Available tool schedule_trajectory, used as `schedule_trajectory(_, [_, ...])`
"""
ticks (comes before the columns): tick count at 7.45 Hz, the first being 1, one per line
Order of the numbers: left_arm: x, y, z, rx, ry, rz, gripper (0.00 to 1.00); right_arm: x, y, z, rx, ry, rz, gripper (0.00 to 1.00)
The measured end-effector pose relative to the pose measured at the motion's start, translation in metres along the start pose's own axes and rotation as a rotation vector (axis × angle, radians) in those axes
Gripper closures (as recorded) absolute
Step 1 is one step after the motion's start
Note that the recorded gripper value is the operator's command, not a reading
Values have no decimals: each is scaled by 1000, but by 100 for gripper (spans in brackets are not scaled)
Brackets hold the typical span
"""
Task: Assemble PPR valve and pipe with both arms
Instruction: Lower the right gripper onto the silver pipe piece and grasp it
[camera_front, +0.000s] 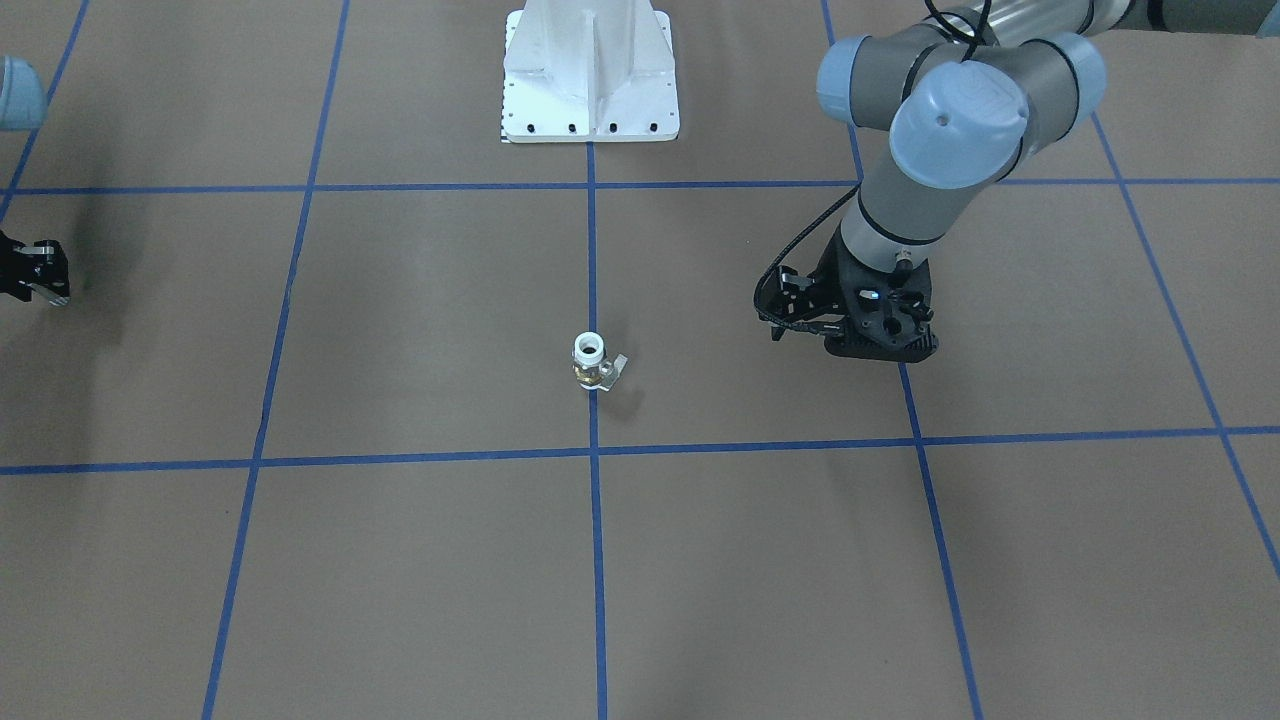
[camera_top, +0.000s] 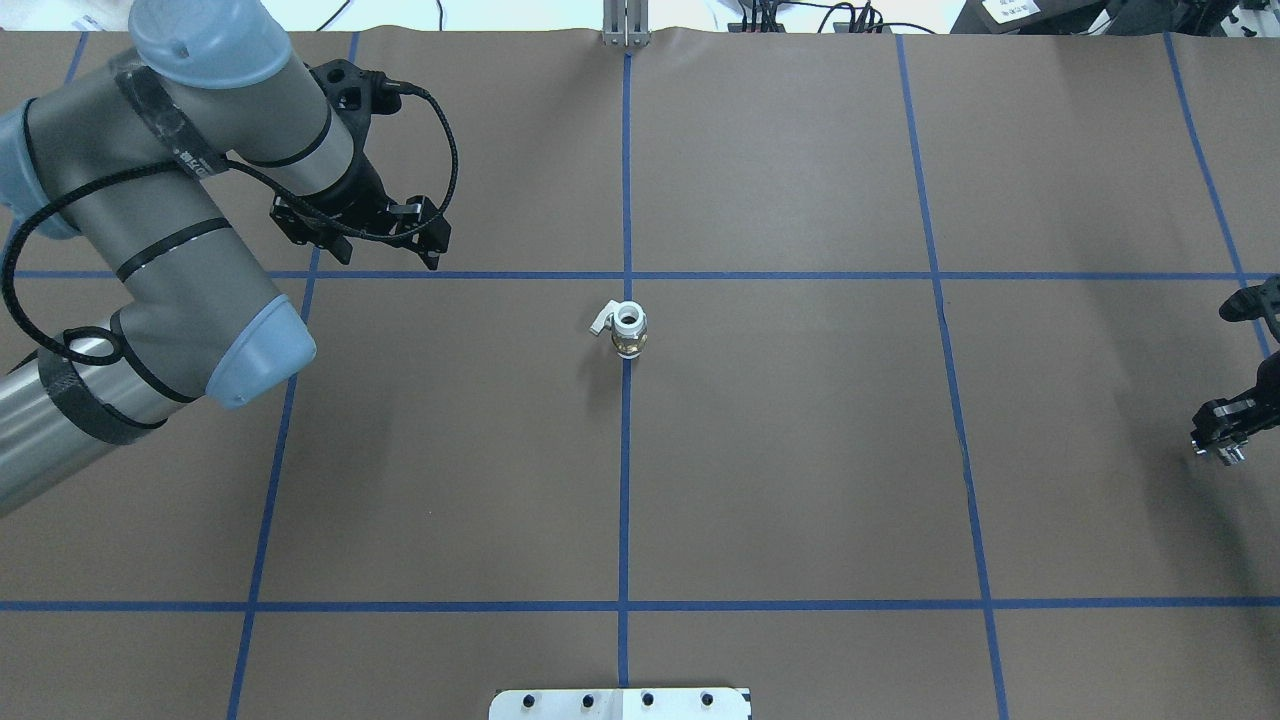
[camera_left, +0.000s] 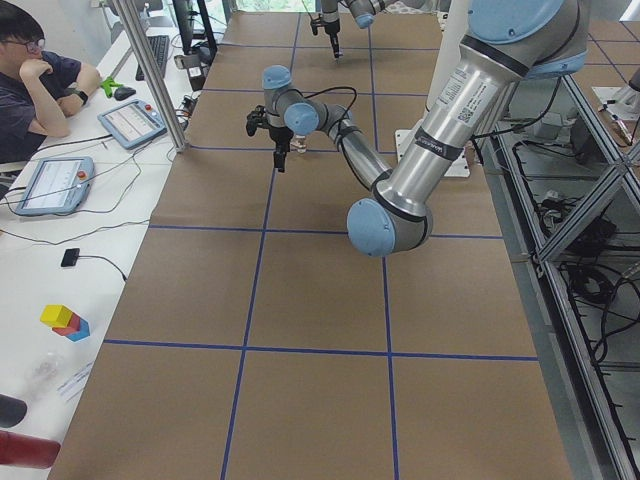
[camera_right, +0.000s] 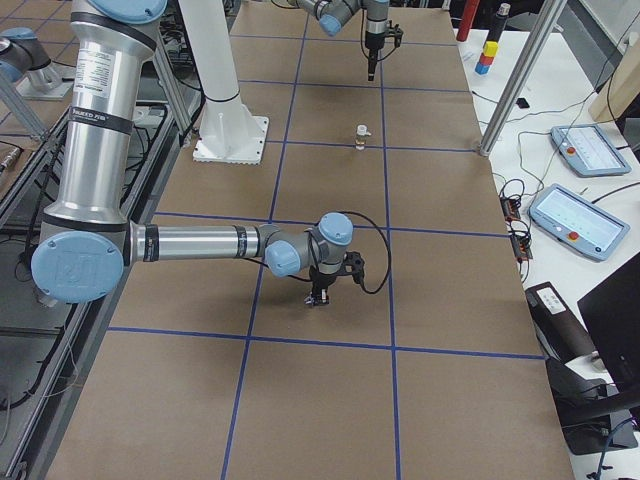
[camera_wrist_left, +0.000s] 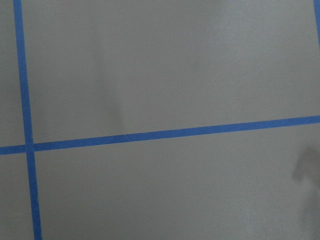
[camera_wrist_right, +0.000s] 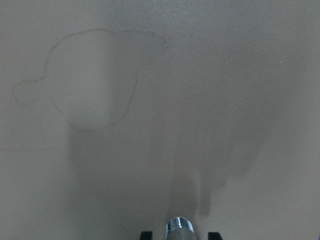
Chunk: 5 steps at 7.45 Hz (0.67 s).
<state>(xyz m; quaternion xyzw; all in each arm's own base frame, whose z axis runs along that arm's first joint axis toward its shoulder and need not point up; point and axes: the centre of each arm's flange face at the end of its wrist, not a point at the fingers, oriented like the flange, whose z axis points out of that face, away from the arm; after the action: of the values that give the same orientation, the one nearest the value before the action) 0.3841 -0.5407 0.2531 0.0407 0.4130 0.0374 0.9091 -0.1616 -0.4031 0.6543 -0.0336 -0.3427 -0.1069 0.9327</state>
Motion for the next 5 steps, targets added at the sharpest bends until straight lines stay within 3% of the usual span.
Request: schedule_trajectory(5, [0,0,0,1,0,0,0,-1,3,4,-13,-2,-4,49])
